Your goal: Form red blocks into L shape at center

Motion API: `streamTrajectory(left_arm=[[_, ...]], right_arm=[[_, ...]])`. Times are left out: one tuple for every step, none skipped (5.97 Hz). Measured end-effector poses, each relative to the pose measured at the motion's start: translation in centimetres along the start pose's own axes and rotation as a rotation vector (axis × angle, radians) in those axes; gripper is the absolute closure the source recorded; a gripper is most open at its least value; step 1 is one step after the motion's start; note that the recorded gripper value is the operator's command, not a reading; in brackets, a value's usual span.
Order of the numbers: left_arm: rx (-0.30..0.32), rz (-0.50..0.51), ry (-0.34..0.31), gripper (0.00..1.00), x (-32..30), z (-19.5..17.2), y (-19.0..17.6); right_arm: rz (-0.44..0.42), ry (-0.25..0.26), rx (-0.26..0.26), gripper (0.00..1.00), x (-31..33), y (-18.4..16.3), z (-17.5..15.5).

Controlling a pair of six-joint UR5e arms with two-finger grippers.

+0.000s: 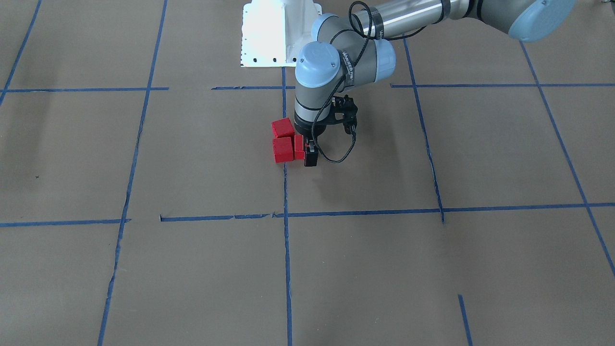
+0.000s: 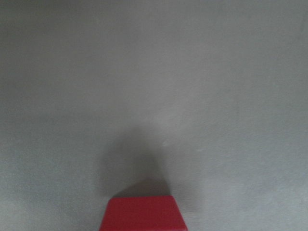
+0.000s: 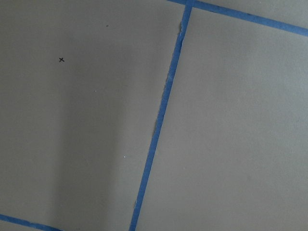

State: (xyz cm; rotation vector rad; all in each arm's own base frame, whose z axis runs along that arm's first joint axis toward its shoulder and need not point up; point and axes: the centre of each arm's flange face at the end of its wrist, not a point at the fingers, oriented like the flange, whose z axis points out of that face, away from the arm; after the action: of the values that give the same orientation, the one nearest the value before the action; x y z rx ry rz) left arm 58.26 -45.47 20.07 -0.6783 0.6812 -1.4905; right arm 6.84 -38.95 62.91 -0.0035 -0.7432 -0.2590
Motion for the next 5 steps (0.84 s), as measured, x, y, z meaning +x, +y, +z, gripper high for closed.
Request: streamTrajectory(left_arm=[[-0.033, 0.059, -0.027, 0.0, 0.2, -1.9, -1.5], [-0.055, 0.172, -0.042, 0.0, 0.2, -3.8, -4.2], [-0.064, 0.298, -0.051, 0.0, 0.4, -5.6, -7.5], [-0.053, 0.444, -0.05, 0.0, 0.9, -7.2, -10.8], [-0.029, 0.615, -0.04, 0.0, 1.7, -8.5, -14.1]], right_arm=[[0.001, 0.0, 0.0, 0.01, 0.0, 0.0, 0.0], [0.002, 0.0, -0.001, 0.01, 0.0, 0.0, 0.0], [0.002, -0.001, -0.001, 0.01, 0.1, 0.0, 0.1], [0.003, -0.002, -0.002, 0.01, 0.1, 0.1, 0.1], [0.004, -0.002, -0.002, 0.01, 0.1, 0.1, 0.1]])
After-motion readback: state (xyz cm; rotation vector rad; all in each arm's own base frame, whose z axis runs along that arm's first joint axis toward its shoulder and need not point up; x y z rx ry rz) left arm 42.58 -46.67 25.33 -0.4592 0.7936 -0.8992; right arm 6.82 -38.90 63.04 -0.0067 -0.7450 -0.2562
